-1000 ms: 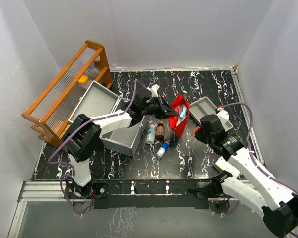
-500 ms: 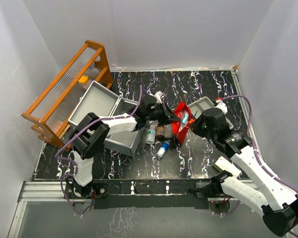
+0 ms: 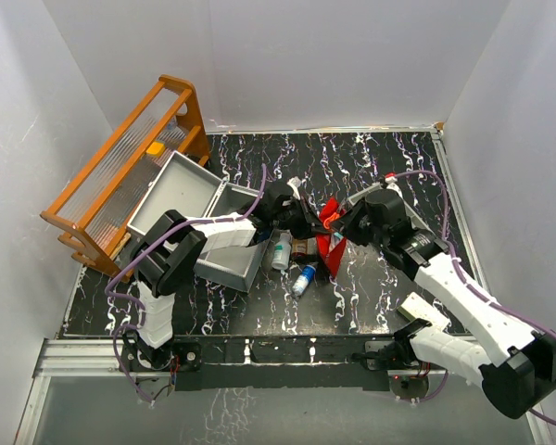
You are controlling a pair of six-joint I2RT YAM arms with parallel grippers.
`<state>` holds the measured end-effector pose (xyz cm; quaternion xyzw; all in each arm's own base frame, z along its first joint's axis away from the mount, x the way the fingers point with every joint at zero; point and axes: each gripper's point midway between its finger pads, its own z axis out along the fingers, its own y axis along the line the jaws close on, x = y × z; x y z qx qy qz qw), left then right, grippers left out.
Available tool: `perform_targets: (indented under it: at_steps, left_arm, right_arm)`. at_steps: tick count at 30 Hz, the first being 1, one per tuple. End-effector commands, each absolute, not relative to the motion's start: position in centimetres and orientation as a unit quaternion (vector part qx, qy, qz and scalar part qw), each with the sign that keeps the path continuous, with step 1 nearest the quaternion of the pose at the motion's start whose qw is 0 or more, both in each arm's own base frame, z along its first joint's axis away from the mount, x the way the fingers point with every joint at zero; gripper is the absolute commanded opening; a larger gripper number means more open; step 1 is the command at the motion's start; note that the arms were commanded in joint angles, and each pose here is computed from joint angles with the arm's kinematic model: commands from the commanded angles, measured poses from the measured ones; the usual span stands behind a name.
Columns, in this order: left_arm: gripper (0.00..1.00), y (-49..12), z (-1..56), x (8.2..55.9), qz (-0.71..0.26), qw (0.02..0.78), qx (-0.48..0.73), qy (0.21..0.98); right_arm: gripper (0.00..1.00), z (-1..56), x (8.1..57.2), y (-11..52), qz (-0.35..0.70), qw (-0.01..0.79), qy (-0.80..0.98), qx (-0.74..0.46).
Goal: Organize the medicine kit
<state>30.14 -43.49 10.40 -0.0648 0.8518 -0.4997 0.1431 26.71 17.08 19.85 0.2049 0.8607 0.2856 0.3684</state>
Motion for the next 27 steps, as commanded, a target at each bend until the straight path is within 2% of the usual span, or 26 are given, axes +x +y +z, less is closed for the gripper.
perform_targets:
  at_steps: [1,27]
  left_arm:
    - [0.00,-43.7,11.8,30.1,-0.501,0.155,-0.047,0.850]
    - [0.00,-43.9,12.5,29.8,-0.503,0.154,-0.028,0.850]
  right_arm:
    - [0.00,20.9,28.1,18.8,0.337,0.371,0.835,0.226]
    - [0.00,12.9,28.4,17.0,0.229,0.301,0.896,0.235]
